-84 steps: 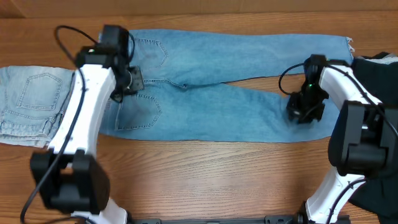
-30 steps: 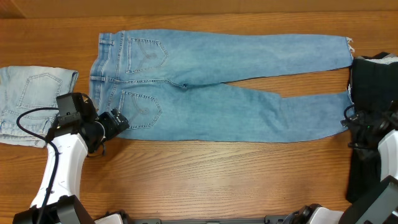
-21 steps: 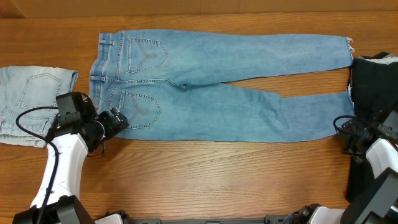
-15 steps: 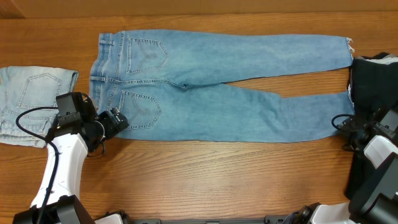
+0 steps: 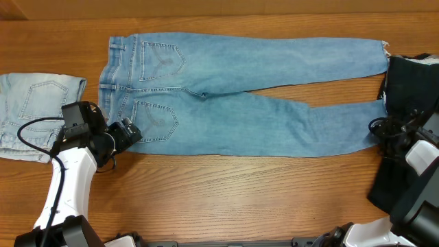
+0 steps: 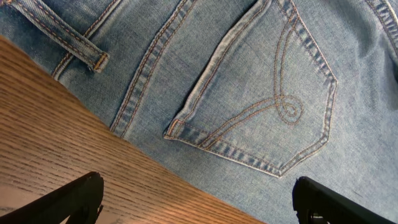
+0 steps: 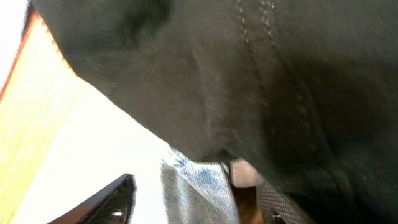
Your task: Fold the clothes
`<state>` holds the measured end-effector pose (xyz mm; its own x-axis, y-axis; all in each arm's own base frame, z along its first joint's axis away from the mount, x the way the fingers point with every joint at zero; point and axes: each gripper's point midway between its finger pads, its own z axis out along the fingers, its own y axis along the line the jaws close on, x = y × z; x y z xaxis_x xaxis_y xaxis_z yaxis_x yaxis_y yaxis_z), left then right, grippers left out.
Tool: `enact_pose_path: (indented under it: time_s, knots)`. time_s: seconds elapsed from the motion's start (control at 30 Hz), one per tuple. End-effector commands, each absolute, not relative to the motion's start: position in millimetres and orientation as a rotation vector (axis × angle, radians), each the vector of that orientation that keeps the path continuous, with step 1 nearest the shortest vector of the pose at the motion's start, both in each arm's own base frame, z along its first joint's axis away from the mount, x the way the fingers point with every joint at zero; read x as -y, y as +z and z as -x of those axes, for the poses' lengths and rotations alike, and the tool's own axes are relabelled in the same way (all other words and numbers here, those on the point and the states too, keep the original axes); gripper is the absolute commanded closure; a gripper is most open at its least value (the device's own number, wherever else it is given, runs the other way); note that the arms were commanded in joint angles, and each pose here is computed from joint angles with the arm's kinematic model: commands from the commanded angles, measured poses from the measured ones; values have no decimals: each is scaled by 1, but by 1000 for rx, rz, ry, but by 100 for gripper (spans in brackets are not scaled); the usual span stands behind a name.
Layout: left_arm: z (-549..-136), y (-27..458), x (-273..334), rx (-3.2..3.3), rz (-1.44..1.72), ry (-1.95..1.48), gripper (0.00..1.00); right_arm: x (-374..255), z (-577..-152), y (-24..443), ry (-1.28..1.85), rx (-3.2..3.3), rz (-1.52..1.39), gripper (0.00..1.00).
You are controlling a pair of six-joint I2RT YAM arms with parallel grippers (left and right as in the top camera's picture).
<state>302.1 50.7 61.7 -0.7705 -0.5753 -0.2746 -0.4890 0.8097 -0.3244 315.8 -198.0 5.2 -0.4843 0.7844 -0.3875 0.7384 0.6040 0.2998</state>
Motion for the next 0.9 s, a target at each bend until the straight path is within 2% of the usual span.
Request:
enact_pose_path:
  time_s: [0.0,0.1,0.17,0.23,0.33,0.43,0.77,0.87]
  knots:
    - [-302,61,-53,-2633,806,-322,0,212,-247,-35,-213,-2469,-1418,19]
    - [-302,61,-53,-2633,806,-322,0,226,-257,-26,-282,-2541,-1184,10]
    - [-302,61,-53,-2633,806,-322,0,241,-264,-19,-314,-2485,-1160,6]
    - [-302,61,-53,-2633,806,-326,0,268,-267,-5,-347,-2411,-1163,6]
    - [-302,61,-53,-2633,805,-326,0,292,-275,18,-416,-2446,-1014,5]
    - [-302,61,-53,-2633,805,-326,0,279,-318,49,-160,-2412,-927,0]
    - [-301,61,-50,-2640,805,-348,0,231,-293,43,188,-2268,-1612,0]
    - [-300,60,-50,-2642,806,-348,0,220,-290,39,203,-2307,-1624,0]
